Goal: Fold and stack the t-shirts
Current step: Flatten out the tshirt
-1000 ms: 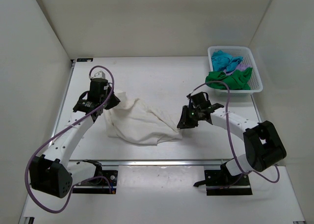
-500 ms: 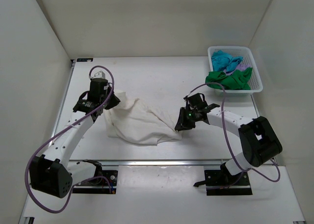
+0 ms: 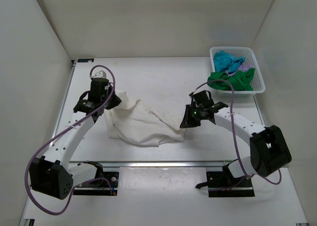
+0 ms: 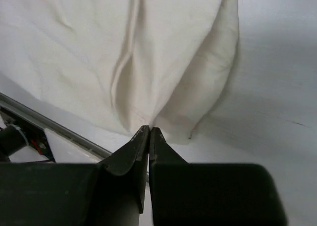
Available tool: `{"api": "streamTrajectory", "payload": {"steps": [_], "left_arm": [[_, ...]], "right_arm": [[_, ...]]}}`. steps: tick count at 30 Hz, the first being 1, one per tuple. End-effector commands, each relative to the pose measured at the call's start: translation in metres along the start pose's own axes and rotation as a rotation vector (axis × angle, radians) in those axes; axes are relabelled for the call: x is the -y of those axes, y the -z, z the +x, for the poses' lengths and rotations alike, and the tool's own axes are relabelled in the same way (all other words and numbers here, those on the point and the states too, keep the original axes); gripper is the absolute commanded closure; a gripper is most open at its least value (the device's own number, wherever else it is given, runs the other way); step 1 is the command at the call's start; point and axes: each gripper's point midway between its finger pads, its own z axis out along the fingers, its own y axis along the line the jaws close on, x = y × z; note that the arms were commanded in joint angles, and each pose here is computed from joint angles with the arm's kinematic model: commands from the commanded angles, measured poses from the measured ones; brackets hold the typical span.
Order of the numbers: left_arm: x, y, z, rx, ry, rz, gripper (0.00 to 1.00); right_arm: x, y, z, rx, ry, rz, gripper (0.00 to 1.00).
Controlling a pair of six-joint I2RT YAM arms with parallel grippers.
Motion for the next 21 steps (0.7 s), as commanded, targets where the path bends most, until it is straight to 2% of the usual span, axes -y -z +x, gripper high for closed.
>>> {"api": "streamTrajectory", "payload": {"steps": [1, 3, 4, 6, 7, 8, 9, 10, 11, 13, 16, 17, 18, 19, 20, 21], "left_arm": [[0.020, 0.014, -0.033, 0.083, -0.002, 0.052, 1.00], [0.032, 0.025, -0.053, 0.124, -0.021, 0.072, 1.00], [0.037, 0.033, -0.063, 0.150, -0.012, 0.083, 1.00], [0.051, 0.059, -0.093, 0.229, -0.017, 0.104, 1.00], [0.053, 0.068, -0.102, 0.251, -0.019, 0.102, 1.00], [0.061, 0.087, -0.125, 0.316, -0.019, 0.110, 1.00], [0.067, 0.109, -0.146, 0.378, -0.024, 0.114, 1.00], [0.066, 0.120, -0.159, 0.426, -0.012, 0.093, 1.00], [0.073, 0.144, -0.182, 0.498, -0.007, 0.109, 1.00], [0.085, 0.190, -0.223, 0.644, -0.009, 0.092, 1.00], [0.101, 0.241, -0.263, 0.814, -0.029, 0.071, 1.00], [0.102, 0.247, -0.270, 0.839, -0.028, 0.060, 1.00], [0.109, 0.252, -0.274, 0.856, -0.032, 0.078, 1.00], [0.108, 0.247, -0.274, 0.849, -0.025, 0.071, 1.00], [0.110, 0.240, -0.270, 0.826, -0.023, 0.086, 1.00], [0.107, 0.222, -0.262, 0.783, -0.039, 0.070, 1.00]], "right_arm": [[-0.041, 0.059, -0.054, 0.213, 0.101, -0.045, 1.00], [-0.073, 0.101, -0.082, 0.333, 0.177, -0.054, 1.00], [-0.074, 0.117, -0.087, 0.357, 0.197, -0.032, 1.00], [-0.113, 0.175, -0.114, 0.523, 0.280, -0.011, 1.00], [-0.124, 0.187, -0.110, 0.529, 0.318, -0.007, 1.00], [-0.143, 0.227, -0.128, 0.643, 0.341, -0.007, 1.00], [-0.165, 0.259, -0.132, 0.700, 0.384, -0.020, 1.00], [-0.174, 0.267, -0.132, 0.717, 0.418, 0.028, 1.00], [-0.184, 0.313, -0.140, 0.817, 0.420, 0.050, 1.00], [-0.231, 0.392, -0.150, 0.999, 0.463, -0.011, 1.00], [-0.241, 0.450, -0.138, 1.152, 0.440, -0.054, 1.00], [-0.254, 0.461, -0.136, 1.210, 0.461, -0.085, 1.00], [-0.247, 0.485, -0.117, 1.278, 0.452, -0.114, 1.00], [-0.253, 0.460, -0.111, 1.253, 0.508, -0.051, 1.00], [-0.258, 0.475, -0.096, 1.320, 0.545, 0.008, 1.00], [-0.245, 0.519, -0.090, 1.391, 0.496, 0.081, 1.00]]}}
